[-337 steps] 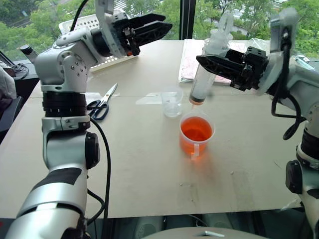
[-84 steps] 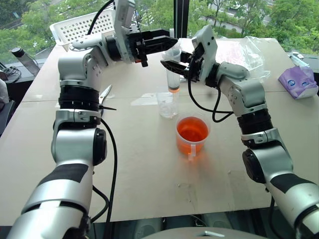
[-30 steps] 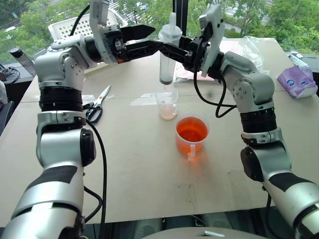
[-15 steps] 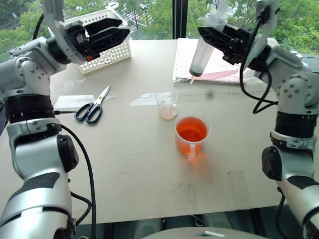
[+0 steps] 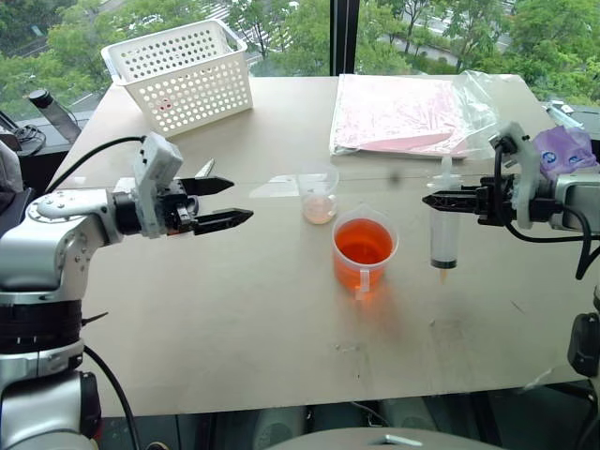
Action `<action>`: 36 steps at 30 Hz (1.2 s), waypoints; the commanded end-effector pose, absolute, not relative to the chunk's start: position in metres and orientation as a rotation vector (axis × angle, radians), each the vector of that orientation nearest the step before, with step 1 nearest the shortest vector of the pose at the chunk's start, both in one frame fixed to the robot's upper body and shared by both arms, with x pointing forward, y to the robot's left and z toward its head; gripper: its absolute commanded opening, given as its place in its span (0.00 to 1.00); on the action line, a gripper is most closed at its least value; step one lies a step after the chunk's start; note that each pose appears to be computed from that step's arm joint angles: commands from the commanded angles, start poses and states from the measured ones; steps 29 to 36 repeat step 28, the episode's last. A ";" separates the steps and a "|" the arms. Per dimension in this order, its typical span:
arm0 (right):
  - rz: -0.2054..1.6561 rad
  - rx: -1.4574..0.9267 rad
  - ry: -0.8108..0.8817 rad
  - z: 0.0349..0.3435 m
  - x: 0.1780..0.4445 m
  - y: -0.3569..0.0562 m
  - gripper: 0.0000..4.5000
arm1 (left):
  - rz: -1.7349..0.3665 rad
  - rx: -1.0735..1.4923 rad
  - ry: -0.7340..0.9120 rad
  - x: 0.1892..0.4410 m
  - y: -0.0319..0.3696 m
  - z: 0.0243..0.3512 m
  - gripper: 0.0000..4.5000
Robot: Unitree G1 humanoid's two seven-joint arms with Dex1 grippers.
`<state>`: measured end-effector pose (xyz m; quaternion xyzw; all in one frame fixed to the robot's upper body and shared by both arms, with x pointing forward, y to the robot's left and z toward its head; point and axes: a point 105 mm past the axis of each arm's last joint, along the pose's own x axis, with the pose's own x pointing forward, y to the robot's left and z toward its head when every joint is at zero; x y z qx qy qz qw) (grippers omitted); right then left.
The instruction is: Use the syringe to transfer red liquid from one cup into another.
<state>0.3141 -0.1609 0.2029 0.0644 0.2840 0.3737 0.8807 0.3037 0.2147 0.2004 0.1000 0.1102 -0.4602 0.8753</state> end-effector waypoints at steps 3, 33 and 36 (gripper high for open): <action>0.760 0.062 0.560 0.191 0.322 -0.157 0.79 | -0.943 0.293 0.187 0.301 0.193 0.183 1.00; 0.865 -0.064 0.184 0.113 0.225 -0.256 0.99 | -0.885 0.219 0.262 0.253 0.195 0.126 1.00; 0.865 -0.064 0.184 0.113 0.225 -0.256 0.99 | -0.885 0.219 0.262 0.253 0.195 0.126 1.00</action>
